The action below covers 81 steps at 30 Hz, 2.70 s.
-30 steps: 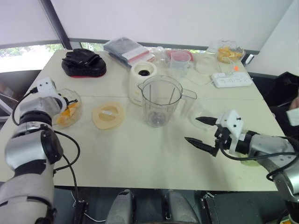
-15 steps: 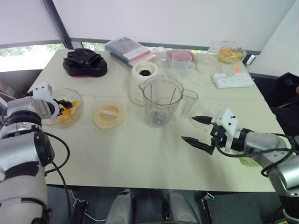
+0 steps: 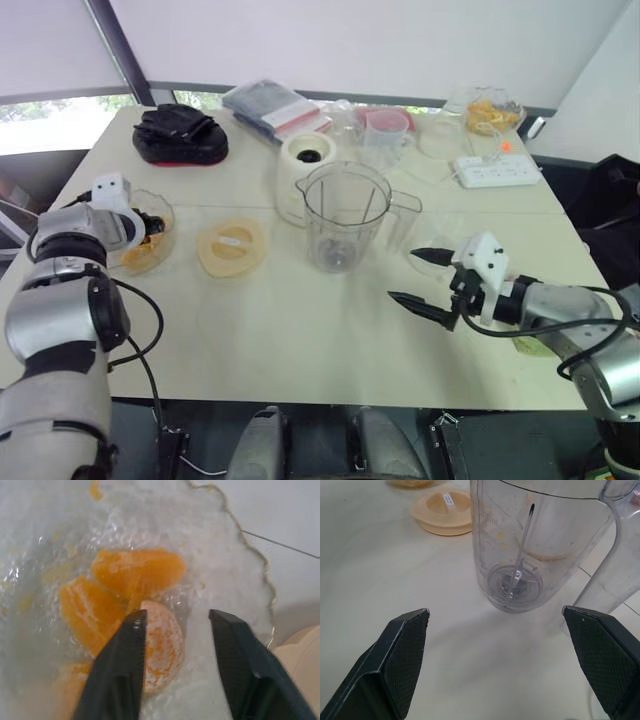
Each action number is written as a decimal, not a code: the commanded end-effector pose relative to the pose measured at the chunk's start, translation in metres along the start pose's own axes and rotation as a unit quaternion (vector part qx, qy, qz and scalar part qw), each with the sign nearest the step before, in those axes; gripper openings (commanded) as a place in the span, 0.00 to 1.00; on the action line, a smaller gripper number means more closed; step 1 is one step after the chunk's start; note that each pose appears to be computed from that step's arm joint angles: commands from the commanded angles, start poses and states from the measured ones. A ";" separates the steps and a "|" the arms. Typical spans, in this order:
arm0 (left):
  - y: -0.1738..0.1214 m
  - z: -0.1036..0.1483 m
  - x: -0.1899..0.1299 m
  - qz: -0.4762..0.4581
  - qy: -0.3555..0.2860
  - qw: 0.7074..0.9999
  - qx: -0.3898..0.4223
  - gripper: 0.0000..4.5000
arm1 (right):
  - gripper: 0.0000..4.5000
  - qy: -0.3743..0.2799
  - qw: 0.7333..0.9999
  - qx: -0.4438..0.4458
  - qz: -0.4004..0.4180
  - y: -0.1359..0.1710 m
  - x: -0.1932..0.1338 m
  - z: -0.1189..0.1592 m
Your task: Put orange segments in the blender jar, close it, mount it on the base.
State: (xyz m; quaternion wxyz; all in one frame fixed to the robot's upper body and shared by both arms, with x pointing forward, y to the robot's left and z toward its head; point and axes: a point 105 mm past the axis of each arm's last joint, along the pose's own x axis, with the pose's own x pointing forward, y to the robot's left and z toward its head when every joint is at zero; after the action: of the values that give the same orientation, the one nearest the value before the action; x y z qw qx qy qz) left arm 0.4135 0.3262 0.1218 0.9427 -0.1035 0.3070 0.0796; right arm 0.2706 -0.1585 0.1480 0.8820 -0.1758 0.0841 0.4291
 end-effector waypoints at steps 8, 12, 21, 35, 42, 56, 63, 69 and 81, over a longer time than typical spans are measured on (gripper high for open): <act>0.002 -0.001 0.000 0.017 0.000 0.999 -0.047 0.46 | 1.00 -0.014 1.000 -0.018 -0.008 -0.001 -0.004 0.009; 0.004 -0.007 0.002 0.022 0.006 0.998 -0.062 0.46 | 1.00 -0.013 1.000 -0.018 -0.007 -0.001 -0.004 0.009; 0.002 -0.023 0.008 0.025 0.023 0.995 -0.095 0.46 | 1.00 -0.012 1.000 -0.021 -0.008 -0.002 -0.005 0.009; 0.005 -0.032 0.013 0.045 0.023 0.989 -0.141 0.46 | 1.00 -0.009 1.000 -0.023 -0.014 -0.003 -0.008 0.009; 0.008 -0.036 0.014 0.057 0.023 0.983 -0.174 0.46 | 1.00 -0.005 0.999 -0.029 -0.015 -0.005 -0.007 0.010; 0.015 -0.039 0.013 0.069 0.021 0.981 -0.182 0.08 | 1.00 -0.002 0.999 -0.035 -0.010 -0.007 -0.006 0.010; 0.015 -0.038 0.013 0.062 0.019 0.982 -0.177 0.08 | 1.00 -0.002 0.999 -0.035 -0.010 -0.007 -0.005 0.010; 0.007 -0.025 0.011 0.021 -0.004 0.983 -0.180 0.08 | 1.00 -0.002 0.999 -0.036 -0.009 -0.008 -0.005 0.010; 0.006 -0.020 0.006 -0.044 -0.020 0.971 -0.234 0.08 | 1.00 -0.005 0.999 -0.041 0.001 -0.011 0.002 0.011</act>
State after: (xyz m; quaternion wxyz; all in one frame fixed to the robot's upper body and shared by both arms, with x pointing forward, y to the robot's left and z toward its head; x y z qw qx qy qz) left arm 0.4030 0.3252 0.0902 0.8975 -0.3214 0.2760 0.1228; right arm 0.2795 -0.1636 0.1506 0.8771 -0.2004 0.0856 0.4280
